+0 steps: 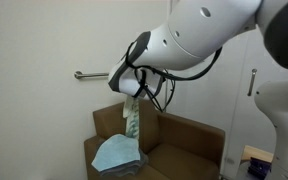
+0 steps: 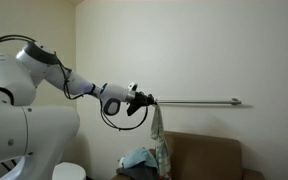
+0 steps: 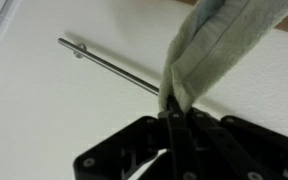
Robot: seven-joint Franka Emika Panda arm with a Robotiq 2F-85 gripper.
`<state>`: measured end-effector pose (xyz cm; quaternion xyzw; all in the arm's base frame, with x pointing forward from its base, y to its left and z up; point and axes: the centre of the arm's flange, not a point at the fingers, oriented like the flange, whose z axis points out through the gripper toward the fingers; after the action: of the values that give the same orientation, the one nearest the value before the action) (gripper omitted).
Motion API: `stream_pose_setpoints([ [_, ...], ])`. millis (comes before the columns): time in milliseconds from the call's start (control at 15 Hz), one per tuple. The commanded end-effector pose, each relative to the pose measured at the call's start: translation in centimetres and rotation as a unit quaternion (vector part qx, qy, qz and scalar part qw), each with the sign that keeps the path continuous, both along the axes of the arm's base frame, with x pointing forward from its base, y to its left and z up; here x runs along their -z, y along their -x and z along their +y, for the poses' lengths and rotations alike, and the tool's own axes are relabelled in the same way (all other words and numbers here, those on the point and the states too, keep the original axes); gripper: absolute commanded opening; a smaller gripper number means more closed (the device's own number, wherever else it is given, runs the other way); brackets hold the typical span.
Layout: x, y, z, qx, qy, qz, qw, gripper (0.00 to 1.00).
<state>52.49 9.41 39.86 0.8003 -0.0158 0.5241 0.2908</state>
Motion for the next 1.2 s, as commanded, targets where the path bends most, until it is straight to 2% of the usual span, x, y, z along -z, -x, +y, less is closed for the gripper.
stream_pose_setpoints([
  [0, -3.0, 5.3, 6.2, 0.066, 0.037, -0.010, 0.9971, 0.05],
  [200, -2.8, 9.1, 5.9, 0.099, 0.037, -0.016, 0.9943, 0.04],
  [333, -1.1, 9.3, 4.8, 0.094, 0.041, 0.017, 0.9946, 0.05],
  [400, 1.0, 8.7, 4.3, 0.073, 0.041, 0.045, 0.9954, 0.04],
  [467, 3.0, 9.3, -1.4, 0.072, 0.034, 0.002, 0.9968, 0.04],
  [733, 4.1, 9.3, -0.9, 0.062, 0.039, 0.024, 0.9970, 0.04],
  [800, 5.0, 8.8, -0.4, 0.037, 0.028, 0.042, 0.9980, 0.04],
  [933, 5.4, 8.0, 0.7, -0.016, -0.017, 0.045, 0.9987, 0.04],
  [1133, 1.5, 6.8, 1.0, -0.061, -0.086, 0.000, 0.9944, 0.04],
])
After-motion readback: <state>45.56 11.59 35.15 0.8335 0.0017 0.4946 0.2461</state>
